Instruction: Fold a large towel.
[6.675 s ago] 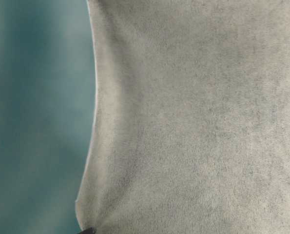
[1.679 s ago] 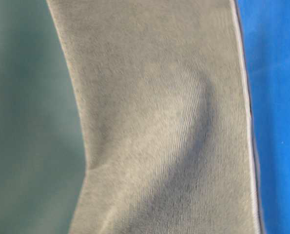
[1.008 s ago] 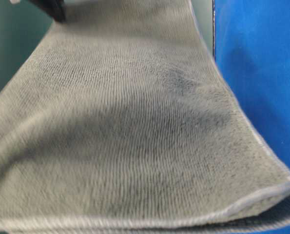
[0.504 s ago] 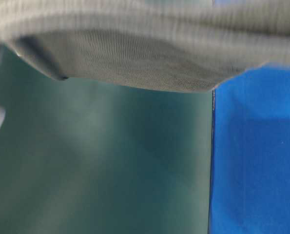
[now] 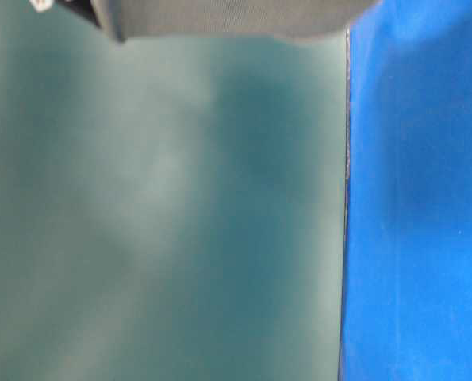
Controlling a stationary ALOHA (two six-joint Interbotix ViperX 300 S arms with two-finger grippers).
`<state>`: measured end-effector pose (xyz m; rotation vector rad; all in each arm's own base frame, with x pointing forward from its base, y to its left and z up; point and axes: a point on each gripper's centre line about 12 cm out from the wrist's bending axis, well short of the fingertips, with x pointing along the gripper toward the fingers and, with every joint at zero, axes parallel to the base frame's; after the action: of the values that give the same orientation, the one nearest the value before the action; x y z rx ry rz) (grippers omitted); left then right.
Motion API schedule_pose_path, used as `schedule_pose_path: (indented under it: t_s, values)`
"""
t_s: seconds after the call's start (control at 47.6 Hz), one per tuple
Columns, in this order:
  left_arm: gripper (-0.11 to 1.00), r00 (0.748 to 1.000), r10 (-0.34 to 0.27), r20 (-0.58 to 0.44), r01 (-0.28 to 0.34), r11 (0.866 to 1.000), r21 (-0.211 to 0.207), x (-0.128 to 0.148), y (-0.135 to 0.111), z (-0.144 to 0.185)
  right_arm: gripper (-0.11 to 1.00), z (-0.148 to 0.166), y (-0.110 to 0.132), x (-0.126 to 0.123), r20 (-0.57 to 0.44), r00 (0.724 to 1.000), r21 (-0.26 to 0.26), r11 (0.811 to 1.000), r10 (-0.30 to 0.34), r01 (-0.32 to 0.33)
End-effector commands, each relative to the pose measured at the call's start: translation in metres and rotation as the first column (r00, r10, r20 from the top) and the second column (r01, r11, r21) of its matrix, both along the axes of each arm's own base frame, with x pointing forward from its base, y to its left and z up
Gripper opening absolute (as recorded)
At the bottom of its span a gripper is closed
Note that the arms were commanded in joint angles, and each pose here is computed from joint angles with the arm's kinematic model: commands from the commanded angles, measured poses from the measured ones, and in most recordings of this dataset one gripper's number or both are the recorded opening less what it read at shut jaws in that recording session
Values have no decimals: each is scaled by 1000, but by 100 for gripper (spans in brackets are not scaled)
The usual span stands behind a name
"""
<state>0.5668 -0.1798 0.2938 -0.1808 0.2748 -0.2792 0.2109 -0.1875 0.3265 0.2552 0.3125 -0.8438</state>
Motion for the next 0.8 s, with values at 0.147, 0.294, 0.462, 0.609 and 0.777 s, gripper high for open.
schedule_pose_path:
  t_s: [0.147,0.294,0.462,0.609,0.777]
  values:
    - [3,998,-67,5,68,991,-116,-18,-52,15,4,-23,-17,2,-80,996,40,998,-40,43]
    - [3,994,-72,-81,55,978,-200,-38,-61,-2,4,-46,-31,29,-130,991,81,997,-1,12]
    - [3,978,-76,-196,28,971,-237,-68,-62,-30,4,-69,-39,70,-142,986,110,992,81,-66]
    - [3,946,-68,-316,-4,975,-221,-107,-50,-63,4,-81,-38,110,-135,976,107,982,172,-158]
    - [3,901,-50,-431,-45,977,-207,-149,-36,-100,4,-84,-36,142,-162,956,65,970,243,-235]
